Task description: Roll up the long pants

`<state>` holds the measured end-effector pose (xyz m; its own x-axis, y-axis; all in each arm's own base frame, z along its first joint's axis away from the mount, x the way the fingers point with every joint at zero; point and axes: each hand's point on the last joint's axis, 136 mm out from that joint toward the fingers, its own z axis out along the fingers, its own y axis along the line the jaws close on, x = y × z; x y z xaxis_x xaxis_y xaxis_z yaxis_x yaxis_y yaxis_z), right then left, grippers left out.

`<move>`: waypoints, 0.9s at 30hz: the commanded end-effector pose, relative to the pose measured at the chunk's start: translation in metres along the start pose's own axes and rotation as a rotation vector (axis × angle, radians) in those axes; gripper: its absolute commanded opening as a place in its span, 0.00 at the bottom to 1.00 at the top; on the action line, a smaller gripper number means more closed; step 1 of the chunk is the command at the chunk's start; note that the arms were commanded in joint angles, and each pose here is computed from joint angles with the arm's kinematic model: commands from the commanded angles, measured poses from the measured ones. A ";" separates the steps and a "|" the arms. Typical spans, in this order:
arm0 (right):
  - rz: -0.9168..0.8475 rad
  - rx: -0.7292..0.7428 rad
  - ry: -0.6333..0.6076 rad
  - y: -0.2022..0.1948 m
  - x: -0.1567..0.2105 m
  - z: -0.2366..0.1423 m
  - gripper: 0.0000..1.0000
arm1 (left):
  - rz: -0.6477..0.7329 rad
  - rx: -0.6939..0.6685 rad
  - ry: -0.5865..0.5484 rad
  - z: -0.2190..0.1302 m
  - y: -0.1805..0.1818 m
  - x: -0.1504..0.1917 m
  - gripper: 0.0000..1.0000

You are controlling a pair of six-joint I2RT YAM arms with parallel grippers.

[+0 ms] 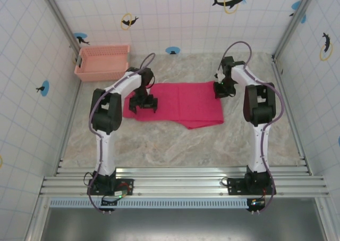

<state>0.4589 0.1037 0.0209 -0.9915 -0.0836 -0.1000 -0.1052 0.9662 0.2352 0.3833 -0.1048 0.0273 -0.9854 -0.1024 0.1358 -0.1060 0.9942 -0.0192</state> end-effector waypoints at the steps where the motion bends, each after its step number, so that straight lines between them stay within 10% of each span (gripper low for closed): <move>1: 0.000 -0.007 0.085 -0.002 0.026 0.000 0.08 | -0.019 -0.069 0.054 0.020 0.004 -0.006 0.97; 10: 0.047 -0.121 0.249 0.025 0.125 0.003 0.05 | -0.006 -0.005 -0.017 0.024 -0.040 -0.077 0.98; 27: -0.070 -0.152 0.430 0.148 0.277 -0.003 0.13 | -0.041 0.598 -0.248 0.022 -0.168 -0.166 0.97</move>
<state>0.1928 0.2142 0.0240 -0.9289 -0.2899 0.2305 -0.1903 0.9075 0.3745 0.5590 -0.2166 0.0419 -0.9628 -0.2151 -0.1633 -0.1174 0.8778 -0.4643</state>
